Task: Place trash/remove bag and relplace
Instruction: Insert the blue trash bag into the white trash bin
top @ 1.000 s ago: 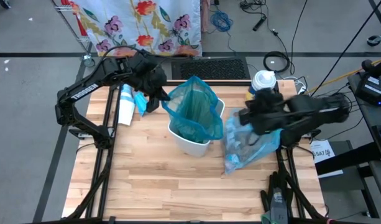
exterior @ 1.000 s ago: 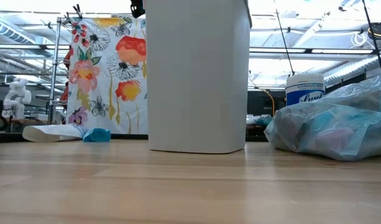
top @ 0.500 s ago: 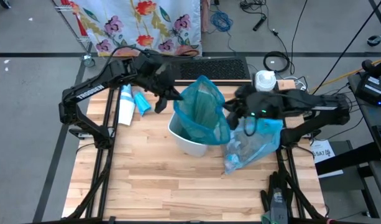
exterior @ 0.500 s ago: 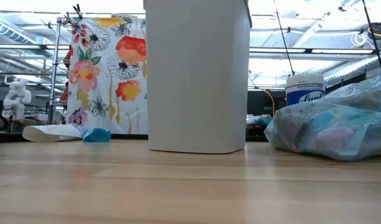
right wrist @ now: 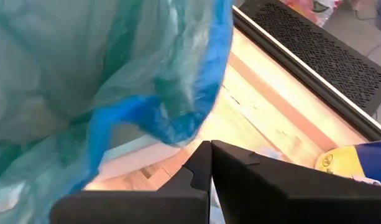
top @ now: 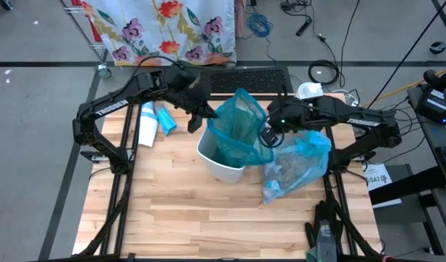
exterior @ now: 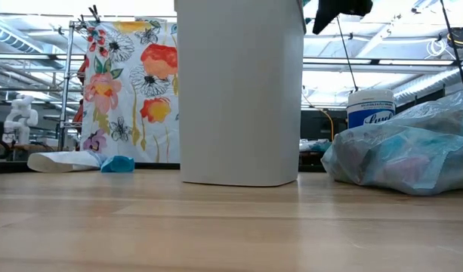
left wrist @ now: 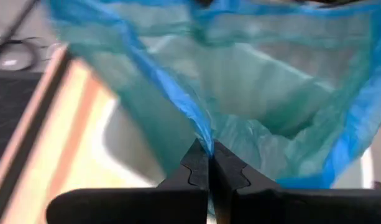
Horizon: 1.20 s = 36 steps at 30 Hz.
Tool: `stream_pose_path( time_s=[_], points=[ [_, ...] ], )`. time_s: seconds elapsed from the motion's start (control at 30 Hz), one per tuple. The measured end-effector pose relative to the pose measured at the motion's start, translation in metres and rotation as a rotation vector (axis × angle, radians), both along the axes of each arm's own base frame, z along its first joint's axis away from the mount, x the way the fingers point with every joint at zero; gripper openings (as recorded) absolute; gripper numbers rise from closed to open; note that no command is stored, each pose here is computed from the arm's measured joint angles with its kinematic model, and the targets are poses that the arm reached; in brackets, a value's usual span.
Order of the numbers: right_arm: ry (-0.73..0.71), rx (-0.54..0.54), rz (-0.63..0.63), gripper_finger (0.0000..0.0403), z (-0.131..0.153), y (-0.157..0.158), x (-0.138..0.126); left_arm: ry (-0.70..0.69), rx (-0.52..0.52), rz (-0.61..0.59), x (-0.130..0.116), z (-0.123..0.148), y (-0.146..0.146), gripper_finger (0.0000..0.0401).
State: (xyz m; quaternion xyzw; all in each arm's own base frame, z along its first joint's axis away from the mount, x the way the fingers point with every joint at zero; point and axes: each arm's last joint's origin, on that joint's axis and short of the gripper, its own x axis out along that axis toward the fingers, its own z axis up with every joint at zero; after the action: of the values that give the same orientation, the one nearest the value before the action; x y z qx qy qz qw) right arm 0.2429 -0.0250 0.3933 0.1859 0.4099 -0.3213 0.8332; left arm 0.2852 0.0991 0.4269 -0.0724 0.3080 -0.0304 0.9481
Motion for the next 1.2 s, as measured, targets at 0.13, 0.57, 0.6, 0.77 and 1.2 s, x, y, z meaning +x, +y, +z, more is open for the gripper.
stream_pose_path(
  time_s=[0.13, 0.57, 0.6, 0.77, 1.2],
  points=[
    [-0.042, 0.009, 0.002, 0.0, 0.006, 0.004, -0.006, 0.038, 0.086, 0.147, -0.013, 0.004, 0.009, 0.0],
    [-0.366, -0.012, 0.013, 0.0, 0.04, 0.005, -0.017, 0.202, 0.191, 0.244, -0.036, -0.004, 0.03, 0.0],
    [-0.399, -0.023, 0.033, 0.0, 0.043, 0.006, -0.014, 0.202, 0.196, 0.241, -0.036, -0.004, 0.031, 0.0],
    [-0.455, -0.033, 0.135, 0.0, 0.042, 0.007, 0.01, 0.205, 0.209, 0.243, -0.038, -0.004, 0.035, 0.0],
    [-0.314, -0.053, 0.018, 0.0, 0.019, -0.01, 0.027, 0.226, 0.146, 0.22, -0.008, -0.031, 0.062, 0.0]
  ],
)
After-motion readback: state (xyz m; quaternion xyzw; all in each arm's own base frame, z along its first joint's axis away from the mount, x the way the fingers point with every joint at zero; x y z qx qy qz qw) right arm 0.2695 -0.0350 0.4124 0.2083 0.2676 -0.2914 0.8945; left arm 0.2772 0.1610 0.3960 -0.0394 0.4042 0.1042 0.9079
